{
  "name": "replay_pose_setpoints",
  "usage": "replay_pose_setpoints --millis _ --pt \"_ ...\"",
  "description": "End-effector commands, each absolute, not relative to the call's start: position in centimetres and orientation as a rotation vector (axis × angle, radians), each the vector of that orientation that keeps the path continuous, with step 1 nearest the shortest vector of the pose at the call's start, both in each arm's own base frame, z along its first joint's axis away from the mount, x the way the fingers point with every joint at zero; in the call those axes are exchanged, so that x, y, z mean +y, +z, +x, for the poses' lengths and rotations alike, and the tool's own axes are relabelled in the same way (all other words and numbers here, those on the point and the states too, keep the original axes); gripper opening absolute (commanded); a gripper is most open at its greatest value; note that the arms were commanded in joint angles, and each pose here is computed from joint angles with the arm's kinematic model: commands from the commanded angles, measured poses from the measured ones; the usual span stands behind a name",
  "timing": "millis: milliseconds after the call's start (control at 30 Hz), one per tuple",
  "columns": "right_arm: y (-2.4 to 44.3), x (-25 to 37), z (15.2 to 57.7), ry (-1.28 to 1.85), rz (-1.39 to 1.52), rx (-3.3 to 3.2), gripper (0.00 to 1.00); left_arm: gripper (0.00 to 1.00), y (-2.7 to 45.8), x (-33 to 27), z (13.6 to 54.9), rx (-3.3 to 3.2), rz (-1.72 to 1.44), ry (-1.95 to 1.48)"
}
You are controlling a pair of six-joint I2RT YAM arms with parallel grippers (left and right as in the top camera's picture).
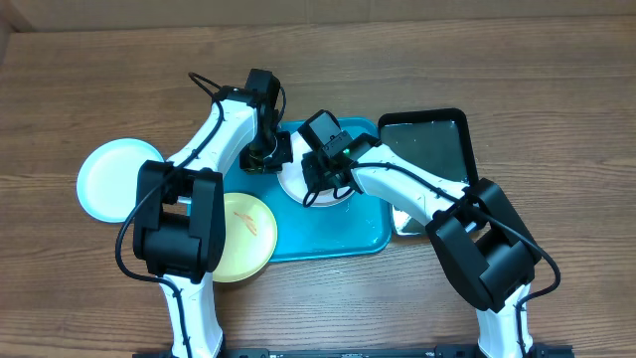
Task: Clean dirty plates on tray and stack at the side
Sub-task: 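Scrub the white plate's sauce with the sponge in the right gripper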
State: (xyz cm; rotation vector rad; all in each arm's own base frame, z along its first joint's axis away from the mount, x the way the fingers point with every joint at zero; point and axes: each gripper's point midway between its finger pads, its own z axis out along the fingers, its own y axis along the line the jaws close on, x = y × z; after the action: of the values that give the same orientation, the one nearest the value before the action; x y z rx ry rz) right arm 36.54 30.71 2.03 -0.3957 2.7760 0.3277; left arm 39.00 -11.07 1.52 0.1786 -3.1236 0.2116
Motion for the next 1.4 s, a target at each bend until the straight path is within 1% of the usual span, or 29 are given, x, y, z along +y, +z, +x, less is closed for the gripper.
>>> replay_pose_setpoints --millis 0,200,733,867,1100,1367 --pt "2.1 30.3 36.8 0.286 -0.391 2.782 0.04 0.04 1.7 -11.1 39.0 -3.132 0.17 0.202" --pt "1.7 27.5 37.3 0.071 -0.376 2.772 0.04 0.04 1.7 -11.1 39.1 -3.137 0.168 0.204" --pt "1.8 25.4 37.9 -0.159 -0.697 2.686 0.04 0.04 1.7 -11.1 39.2 -3.144 0.128 0.2" --pt "1.8 25.0 38.1 -0.176 -0.721 2.678 0.04 0.04 1.7 -11.1 39.2 -3.144 0.123 0.2" --pt "1.8 23.2 39.3 -0.183 -0.658 2.7 0.04 0.04 1.7 -11.1 39.2 -3.144 0.123 0.2" --pt "1.2 21.9 40.3 -0.122 -0.605 2.715 0.04 0.04 1.7 -11.1 39.2 -3.144 0.123 0.201"
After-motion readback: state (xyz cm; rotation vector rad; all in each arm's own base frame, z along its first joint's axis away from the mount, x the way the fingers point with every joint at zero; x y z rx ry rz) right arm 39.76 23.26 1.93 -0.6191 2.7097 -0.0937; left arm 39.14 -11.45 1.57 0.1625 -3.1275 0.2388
